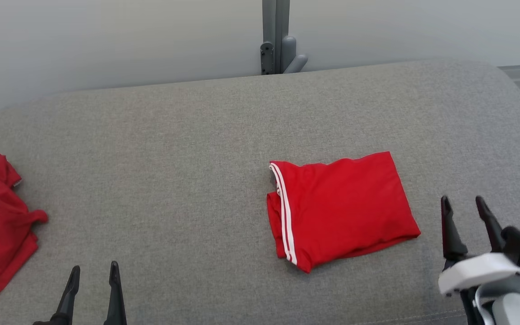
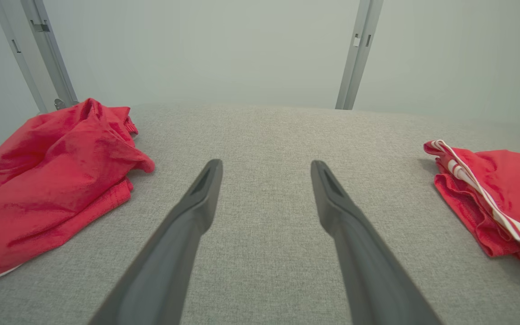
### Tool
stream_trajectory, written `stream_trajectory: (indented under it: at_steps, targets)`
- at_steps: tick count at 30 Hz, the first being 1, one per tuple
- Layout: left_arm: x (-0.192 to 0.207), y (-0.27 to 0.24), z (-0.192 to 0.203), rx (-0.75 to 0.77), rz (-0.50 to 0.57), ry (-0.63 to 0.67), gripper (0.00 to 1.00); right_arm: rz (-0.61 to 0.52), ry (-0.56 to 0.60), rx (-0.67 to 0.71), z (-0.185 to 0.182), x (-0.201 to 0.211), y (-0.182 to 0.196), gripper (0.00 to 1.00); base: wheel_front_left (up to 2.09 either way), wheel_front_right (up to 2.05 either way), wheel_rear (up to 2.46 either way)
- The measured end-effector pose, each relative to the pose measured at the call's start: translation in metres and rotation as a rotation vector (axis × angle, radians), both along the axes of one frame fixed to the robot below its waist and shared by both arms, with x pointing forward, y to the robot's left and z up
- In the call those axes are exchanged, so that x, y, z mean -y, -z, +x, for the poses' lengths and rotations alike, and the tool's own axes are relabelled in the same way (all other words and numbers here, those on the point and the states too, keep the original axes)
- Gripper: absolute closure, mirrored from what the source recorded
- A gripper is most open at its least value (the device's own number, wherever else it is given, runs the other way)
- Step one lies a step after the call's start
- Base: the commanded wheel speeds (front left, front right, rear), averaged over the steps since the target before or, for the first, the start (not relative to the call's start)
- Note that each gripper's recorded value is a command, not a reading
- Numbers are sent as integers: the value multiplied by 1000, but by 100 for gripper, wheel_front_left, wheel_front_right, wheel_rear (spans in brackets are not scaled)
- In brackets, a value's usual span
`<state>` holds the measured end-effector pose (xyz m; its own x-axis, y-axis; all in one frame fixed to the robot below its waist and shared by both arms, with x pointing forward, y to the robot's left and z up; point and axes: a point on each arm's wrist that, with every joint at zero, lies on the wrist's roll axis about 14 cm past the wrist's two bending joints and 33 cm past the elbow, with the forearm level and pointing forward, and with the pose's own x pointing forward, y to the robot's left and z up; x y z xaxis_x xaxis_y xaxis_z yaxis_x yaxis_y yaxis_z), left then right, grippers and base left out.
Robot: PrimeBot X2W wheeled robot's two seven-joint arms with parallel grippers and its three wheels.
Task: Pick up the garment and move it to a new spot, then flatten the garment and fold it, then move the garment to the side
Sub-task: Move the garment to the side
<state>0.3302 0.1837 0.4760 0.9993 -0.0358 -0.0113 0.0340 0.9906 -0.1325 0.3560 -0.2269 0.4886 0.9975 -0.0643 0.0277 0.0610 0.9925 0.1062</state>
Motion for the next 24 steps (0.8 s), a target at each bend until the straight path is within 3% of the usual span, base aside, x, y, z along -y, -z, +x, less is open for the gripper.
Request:
stream_trajectory:
  at_steps: [2, 6, 8, 14, 24]
  targets:
    - [0, 1, 1, -4, -1, -1, 0, 6, -21, 25, 14, 1, -12, 0, 0, 0, 0]
    - [-6, 0, 10, 1, -29, -31, 0, 0, -95, -245, 47, 6, 5, 0, 0, 0, 0]
    - [-8, 1, 14, -1, -30, -37, 0, -61, -135, -377, 54, 5, 19, 0, 0, 0, 0]
    - [-20, 4, 26, -7, -55, -83, 0, -16, -222, -604, 76, -21, 55, 0, 0, 0, 0]
    - [-47, 11, 26, -29, -32, -165, 0, 9, -270, -746, 104, -46, 98, 0, 0, 0, 0]
